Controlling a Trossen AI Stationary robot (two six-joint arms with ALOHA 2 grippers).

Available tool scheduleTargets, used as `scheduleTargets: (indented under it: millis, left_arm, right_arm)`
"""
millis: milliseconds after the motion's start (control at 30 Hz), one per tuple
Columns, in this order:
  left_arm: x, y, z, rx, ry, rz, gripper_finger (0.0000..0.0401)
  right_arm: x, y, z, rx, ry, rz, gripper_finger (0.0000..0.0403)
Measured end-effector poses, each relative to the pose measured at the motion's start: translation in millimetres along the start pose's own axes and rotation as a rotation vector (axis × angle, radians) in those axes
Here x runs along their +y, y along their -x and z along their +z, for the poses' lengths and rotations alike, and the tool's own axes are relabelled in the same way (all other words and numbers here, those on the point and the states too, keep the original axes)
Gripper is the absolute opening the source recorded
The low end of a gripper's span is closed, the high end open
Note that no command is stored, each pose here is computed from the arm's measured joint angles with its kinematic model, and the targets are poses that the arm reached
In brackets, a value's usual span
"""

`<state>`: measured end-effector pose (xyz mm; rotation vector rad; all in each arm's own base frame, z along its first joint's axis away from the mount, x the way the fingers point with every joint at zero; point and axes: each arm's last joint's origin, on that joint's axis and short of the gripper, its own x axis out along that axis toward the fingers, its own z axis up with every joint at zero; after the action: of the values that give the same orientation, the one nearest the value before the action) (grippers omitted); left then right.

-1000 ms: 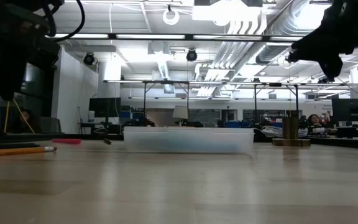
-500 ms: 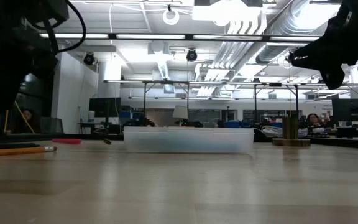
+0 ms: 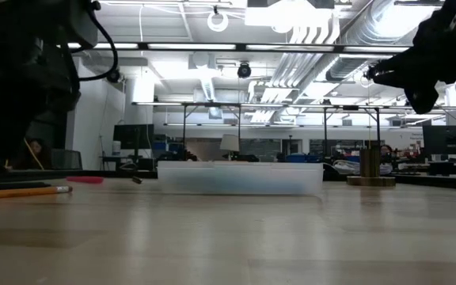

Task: Pick & place school supplies into a supply box
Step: Put the bottom black pen into the orange supply box

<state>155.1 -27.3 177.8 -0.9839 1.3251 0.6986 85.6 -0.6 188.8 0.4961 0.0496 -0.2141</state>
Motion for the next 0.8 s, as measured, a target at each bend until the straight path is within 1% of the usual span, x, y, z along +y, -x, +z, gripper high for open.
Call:
scheduleTargets:
  millis: [133, 300, 467, 800]
  left_arm:
    - [-2.3, -1.4, 1.2, -0.013, -0.002, -0.009, 0.017]
    - [-3.1, -1.3, 2.0, -0.034, -0.004, -0.013, 0.017]
    - [-2.9, -3.1, 2.9, -0.056, 0.0, 0.01, 0.017]
    - [-9.2, -21.6, 6.3, -0.013, 0.007, 0.093, 0.017]
  right_arm:
    - [-0.2, 0.0, 0.1, -0.003, 0.026, -0.007, 0.0094]
    - [-0.6, 0.1, -0.5, 0.003, 0.03, -0.013, 0.0094]
    - [-0.6, 0.1, -0.4, 0.002, 0.03, -0.013, 0.0094]
    - [-0.6, 0.0, -0.9, 0.01, 0.024, -0.009, 0.0094]
